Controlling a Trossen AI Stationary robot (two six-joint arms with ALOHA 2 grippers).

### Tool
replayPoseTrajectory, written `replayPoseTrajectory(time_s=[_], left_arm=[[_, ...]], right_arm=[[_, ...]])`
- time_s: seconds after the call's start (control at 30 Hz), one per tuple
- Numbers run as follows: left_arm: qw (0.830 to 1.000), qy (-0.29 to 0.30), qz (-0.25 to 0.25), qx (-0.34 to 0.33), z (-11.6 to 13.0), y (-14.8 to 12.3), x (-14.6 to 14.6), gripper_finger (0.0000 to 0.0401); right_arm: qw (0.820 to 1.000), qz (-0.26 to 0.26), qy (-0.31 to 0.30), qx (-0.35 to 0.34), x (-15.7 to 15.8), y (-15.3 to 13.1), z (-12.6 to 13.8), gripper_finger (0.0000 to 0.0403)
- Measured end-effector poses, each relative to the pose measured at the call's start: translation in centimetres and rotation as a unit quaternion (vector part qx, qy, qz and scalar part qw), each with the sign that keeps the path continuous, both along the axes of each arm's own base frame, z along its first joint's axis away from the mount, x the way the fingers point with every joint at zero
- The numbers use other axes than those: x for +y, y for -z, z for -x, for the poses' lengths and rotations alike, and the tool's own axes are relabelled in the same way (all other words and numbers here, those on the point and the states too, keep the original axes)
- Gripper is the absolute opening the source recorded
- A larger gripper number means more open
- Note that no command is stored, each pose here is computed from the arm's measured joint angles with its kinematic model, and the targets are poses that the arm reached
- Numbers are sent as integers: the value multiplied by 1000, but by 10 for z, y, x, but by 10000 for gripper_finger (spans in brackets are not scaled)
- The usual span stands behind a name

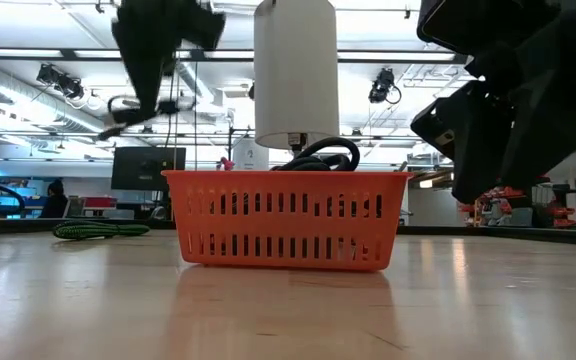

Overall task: Pick & Place USB Port
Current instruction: Put the black charger cable into the orange bin

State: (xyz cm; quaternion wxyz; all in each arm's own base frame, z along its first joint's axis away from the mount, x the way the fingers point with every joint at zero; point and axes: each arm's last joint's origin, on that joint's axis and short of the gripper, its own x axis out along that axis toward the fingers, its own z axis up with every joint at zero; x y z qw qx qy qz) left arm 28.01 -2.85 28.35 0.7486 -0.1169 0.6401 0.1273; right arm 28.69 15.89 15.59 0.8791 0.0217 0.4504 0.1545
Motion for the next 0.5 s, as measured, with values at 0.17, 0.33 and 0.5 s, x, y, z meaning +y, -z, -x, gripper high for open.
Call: replayPoseTrajectory(time_s=[0.17,0.33,0.5], left_arm=[[988,79,6,-130,-15,-7,-56,5],[966,119,-11,-230,-25,-12,-89,5],[956,128,4,-265,-43,-2,-100,5]], right_arm=[[1000,2,-2,-1,-1,0,-1,146],[1000,2,-1,-1,-1,0,-1,146],[1000,1,0,-4,-2,0,-1,146]])
